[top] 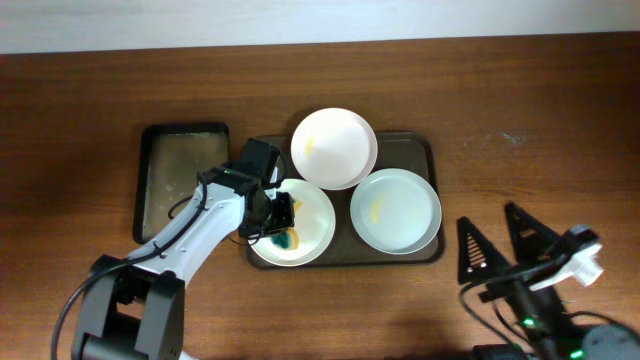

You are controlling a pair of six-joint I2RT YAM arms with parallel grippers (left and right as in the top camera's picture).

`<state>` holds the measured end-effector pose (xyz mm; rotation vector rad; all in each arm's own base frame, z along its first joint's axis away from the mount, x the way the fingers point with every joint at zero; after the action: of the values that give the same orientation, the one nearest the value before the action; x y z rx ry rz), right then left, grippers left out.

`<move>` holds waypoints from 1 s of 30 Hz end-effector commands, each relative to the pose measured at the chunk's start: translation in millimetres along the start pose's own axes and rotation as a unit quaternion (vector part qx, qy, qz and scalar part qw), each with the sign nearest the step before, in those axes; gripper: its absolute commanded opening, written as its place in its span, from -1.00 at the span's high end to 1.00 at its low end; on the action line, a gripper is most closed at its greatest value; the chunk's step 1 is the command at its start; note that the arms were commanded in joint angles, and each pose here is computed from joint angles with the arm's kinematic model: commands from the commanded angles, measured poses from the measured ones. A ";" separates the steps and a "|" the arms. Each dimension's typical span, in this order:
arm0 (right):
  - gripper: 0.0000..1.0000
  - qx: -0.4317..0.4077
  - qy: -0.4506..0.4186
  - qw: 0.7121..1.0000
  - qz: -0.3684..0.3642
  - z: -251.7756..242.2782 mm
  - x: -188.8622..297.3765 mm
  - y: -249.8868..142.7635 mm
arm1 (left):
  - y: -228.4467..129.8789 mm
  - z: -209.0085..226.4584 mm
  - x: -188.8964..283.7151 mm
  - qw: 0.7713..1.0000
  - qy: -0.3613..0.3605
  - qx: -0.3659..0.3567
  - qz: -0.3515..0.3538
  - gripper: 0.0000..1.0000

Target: Clean dirty plates on tray and stack at the side

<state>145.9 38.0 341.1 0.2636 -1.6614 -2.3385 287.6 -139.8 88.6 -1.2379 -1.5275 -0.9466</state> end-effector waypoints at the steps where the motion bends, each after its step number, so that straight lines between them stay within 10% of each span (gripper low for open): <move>1: -0.97 0.078 -0.045 0.990 0.109 4.0 -15.2 41.6 | 0.2 -2.3 3.6 1.000 -0.008 0.003 -0.004 1.00; 11: -0.97 -0.044 0.078 0.947 0.309 19.8 -95.5 45.2 | 0.1 -2.3 3.6 1.000 -0.008 0.003 -0.003 1.00; 15: -0.89 -0.066 0.126 0.891 0.432 11.4 -129.9 -10.4 | 0.0 -2.2 3.5 1.000 -0.008 0.003 -0.003 1.00; 23: 0.28 -0.003 0.075 0.797 0.600 12.7 -202.4 -143.4 | 0.1 -2.3 3.6 1.000 -0.008 0.003 -0.003 1.00; 30: 0.12 0.021 0.044 0.754 0.655 20.2 -239.6 -246.4 | 0.1 -2.3 3.6 1.000 -0.008 0.003 -0.003 1.00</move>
<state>336.9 196.4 139.2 -0.5613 -1.1099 -1.1867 287.2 -139.7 88.1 -1.2376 -1.5263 -0.9464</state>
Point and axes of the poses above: each gripper's point midway between its finger pads, its own x axis back along the fingers, its own z axis along the line the jaws close on, y = z × x, the point moved 5 cm from there along x, back along the fingers, and after that the axes turned 6 degrees about x, right-handed, at the moved point
